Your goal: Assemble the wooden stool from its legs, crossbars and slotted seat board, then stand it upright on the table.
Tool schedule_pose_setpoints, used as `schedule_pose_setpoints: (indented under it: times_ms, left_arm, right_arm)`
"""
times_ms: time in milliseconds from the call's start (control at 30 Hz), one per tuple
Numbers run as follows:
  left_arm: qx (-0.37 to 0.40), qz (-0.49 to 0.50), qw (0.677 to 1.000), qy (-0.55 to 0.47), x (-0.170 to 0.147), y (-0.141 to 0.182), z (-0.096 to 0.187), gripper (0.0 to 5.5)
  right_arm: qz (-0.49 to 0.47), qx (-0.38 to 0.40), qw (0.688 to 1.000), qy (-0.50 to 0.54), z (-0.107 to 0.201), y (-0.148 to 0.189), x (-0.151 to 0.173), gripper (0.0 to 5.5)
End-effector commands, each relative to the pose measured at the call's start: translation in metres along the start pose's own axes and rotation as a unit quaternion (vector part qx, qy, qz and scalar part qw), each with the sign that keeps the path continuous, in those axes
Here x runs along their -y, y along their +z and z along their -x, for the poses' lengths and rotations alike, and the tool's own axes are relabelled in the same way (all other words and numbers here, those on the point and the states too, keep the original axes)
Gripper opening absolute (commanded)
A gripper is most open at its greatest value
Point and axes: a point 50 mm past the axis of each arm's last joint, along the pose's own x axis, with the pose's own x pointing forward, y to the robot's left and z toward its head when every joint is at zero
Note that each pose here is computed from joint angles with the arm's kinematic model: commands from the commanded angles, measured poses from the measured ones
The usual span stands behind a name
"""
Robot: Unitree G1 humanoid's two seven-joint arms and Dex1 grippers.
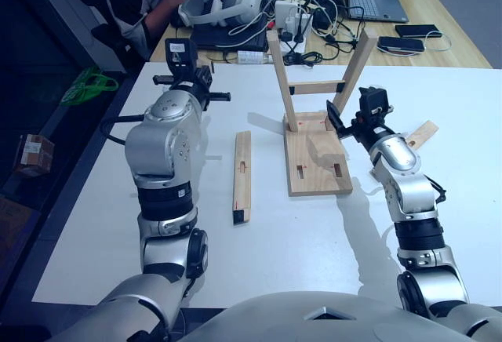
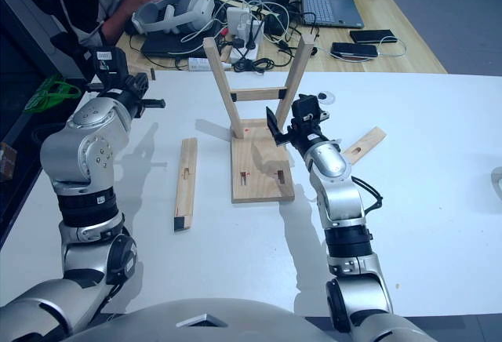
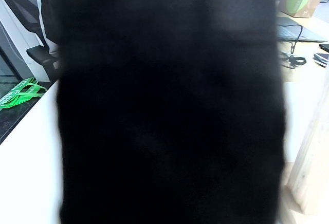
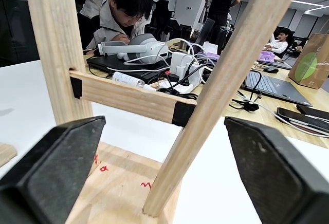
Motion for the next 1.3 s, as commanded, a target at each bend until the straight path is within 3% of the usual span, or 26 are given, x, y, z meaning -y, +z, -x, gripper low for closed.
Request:
schedule_pose_setpoints:
  times_ms: [33,267,500,600,733,967,1300]
  left_arm:
    - [-0.013,-0.002,1.0,-0.005,-0.002,-0.003,0.004,0.4]
    - [-0.067,-0.024,0.997,-0.034,-0.01,-0.016,0.003,0.4]
    - [-0.174,0.1,0.969,-0.145,-0.01,-0.032,0.028,0.4]
    - [-0.184,0.093,0.964,-0.168,-0.023,-0.028,0.04,0.4]
    - [-0.201,0.012,0.958,-0.205,-0.045,-0.02,0.059,0.4]
    - [-0.242,0.034,0.933,-0.265,-0.037,-0.038,0.073,0.4]
    - [-0.28,0.137,0.931,-0.191,-0.029,-0.066,0.073,0.4]
  right_arm:
    - [-0.006,-0.015,1.0,-0.021,0.006,-0.004,0.006,4.32]
    - [0.001,-0.018,0.999,-0.032,0.006,-0.003,0.013,4.32]
    - [-0.015,-0.037,0.998,-0.043,0.022,-0.016,0.007,4.32]
    - [-0.024,-0.045,0.997,-0.048,0.03,-0.022,0.001,4.32]
    - [-0.044,-0.064,0.995,-0.064,0.043,-0.033,-0.007,4.32]
    - [-0.062,-0.081,0.992,-0.075,0.055,-0.039,-0.019,4.32]
    - [-0.074,-0.102,0.988,-0.084,0.065,-0.045,-0.028,4.32]
